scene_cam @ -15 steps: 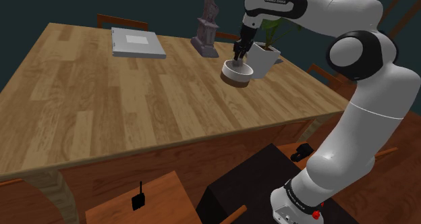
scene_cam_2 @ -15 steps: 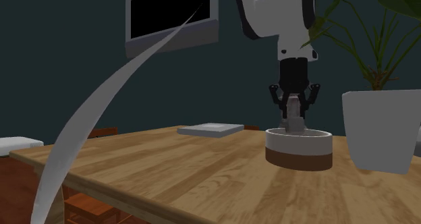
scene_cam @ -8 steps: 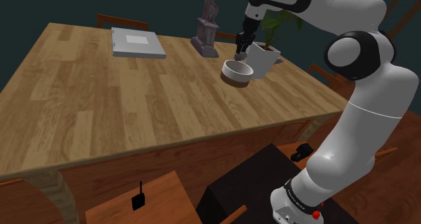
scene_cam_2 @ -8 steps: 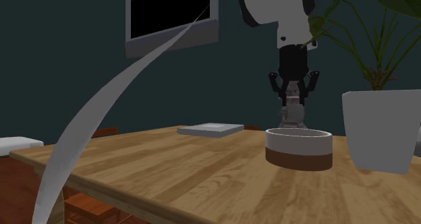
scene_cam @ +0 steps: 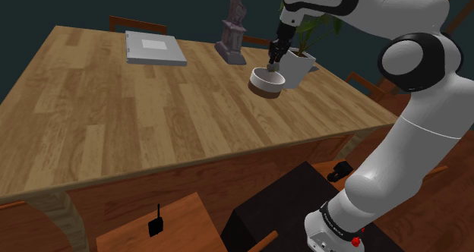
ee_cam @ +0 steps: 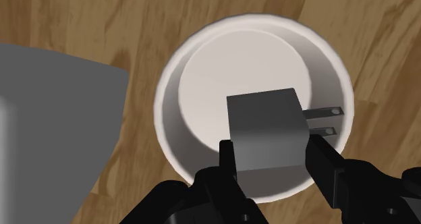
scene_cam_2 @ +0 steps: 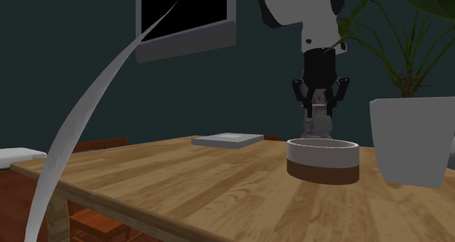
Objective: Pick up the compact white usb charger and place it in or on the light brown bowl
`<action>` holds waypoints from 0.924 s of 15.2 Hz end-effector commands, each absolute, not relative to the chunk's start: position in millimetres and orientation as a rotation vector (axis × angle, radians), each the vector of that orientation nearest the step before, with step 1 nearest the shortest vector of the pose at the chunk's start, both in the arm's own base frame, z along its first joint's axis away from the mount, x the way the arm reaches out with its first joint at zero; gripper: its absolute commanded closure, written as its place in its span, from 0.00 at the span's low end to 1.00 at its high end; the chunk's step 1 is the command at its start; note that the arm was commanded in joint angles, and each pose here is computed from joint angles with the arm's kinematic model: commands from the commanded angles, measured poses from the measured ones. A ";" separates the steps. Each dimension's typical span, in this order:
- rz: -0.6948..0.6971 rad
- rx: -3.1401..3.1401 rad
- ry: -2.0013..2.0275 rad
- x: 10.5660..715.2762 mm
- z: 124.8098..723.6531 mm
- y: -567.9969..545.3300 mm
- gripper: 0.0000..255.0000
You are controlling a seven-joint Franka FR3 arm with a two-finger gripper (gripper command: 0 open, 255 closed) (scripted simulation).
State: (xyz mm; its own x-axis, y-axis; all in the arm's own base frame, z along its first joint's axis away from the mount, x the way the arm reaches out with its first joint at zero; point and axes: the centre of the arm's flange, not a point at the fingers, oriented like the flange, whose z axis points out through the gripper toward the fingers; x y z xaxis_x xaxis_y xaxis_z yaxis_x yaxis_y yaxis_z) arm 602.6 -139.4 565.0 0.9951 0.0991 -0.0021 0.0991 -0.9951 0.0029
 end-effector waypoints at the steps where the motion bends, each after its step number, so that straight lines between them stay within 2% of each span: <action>1: -0.003 3.135 0.156 601.9 555.0 -139.2 1.00; 9: -0.003 3.135 0.156 601.9 510.1 -139.2 1.00; 14: -0.003 3.135 0.156 601.9 510.1 -139.2 1.00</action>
